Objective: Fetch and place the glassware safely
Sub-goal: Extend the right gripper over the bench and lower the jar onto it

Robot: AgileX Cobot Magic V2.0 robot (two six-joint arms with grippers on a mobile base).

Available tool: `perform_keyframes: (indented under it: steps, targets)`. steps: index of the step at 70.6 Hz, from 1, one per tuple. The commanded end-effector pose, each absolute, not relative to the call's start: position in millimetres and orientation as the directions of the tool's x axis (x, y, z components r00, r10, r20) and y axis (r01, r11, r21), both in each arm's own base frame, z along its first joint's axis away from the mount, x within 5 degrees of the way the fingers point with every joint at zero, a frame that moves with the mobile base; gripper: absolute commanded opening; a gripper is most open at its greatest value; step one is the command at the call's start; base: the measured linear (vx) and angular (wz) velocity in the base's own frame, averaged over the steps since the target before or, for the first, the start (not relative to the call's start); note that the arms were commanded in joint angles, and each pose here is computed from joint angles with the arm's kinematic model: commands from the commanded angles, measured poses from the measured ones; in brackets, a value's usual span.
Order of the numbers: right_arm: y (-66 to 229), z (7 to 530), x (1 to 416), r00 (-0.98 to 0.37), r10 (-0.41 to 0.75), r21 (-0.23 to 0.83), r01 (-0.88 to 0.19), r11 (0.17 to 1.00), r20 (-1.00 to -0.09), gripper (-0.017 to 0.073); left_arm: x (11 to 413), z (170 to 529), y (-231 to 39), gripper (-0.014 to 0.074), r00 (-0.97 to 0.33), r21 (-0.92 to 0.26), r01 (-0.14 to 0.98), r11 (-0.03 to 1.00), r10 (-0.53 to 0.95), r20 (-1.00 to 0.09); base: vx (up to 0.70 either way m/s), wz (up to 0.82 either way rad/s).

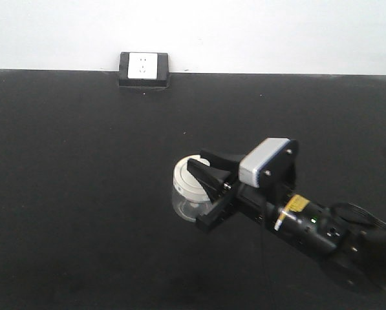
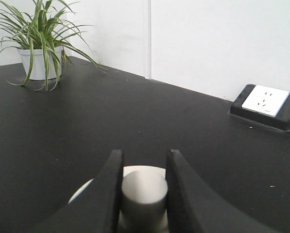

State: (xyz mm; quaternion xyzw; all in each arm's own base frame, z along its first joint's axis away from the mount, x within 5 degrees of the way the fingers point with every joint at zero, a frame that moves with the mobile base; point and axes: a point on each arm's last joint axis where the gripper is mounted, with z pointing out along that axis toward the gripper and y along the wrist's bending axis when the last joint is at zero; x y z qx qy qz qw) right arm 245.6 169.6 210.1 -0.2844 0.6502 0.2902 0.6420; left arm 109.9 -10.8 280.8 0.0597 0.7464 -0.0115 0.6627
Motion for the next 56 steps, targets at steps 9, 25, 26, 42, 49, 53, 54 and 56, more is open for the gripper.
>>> perform_keyframes:
  steps: [9, 25, 26, 42, 49, 53, 54, 56]
  targets:
    - [189, 238, 282, 0.171, 0.095, -0.063, -0.737, 0.673, -0.981, -0.0001, 111, 297, -12, -0.0007, -0.017, 0.047, 0.111, 0.993, 0.05, -0.999, 0.0, 0.0]
    - [185, 235, 325, 0.184, 0.075, -0.076, -0.694, 0.716, -0.98, -0.0001, 111, 297, -12, -0.0007, -0.017, 0.047, 0.111, 0.993, 0.05, -0.999, 0.0, 0.0]
    - [183, 235, 327, 0.183, 0.075, -0.074, -0.69, 0.72, -0.98, -0.0001, 111, 297, -12, -0.0007, -0.017, 0.047, 0.111, 0.993, 0.05, -0.999, 0.0, 0.0]
    - [158, 223, 353, 0.173, 0.055, -0.068, -0.632, 0.772, -0.983, -0.0001, 111, 297, -12, -0.0007, -0.017, 0.047, 0.111, 0.993, 0.05, -0.999, 0.0, 0.0]
    - [155, 213, 357, 0.153, 0.042, -0.064, -0.627, 0.777, -0.987, -0.0001, 111, 297, -12, -0.0007, -0.017, 0.047, 0.111, 0.993, 0.05, -0.999, 0.0, 0.0]
    - [154, 207, 359, 0.14, 0.031, -0.065, -0.63, 0.774, -0.99, -0.0001, 111, 297, -12, -0.0007, -0.017, 0.047, 0.111, 0.993, 0.05, -0.999, 0.0, 0.0]
    - [155, 205, 359, 0.137, 0.027, -0.067, -0.634, 0.771, -0.99, -0.0001, 111, 297, -12, -0.0007, -0.017, 0.047, 0.111, 0.993, 0.05, -0.999, 0.0, 0.0]
    - [155, 201, 359, 0.13, 0.022, -0.066, -0.636, 0.769, -0.991, -0.0001, 111, 297, -12, -0.0007, -0.017, 0.047, 0.111, 0.993, 0.05, -0.999, 0.0, 0.0]
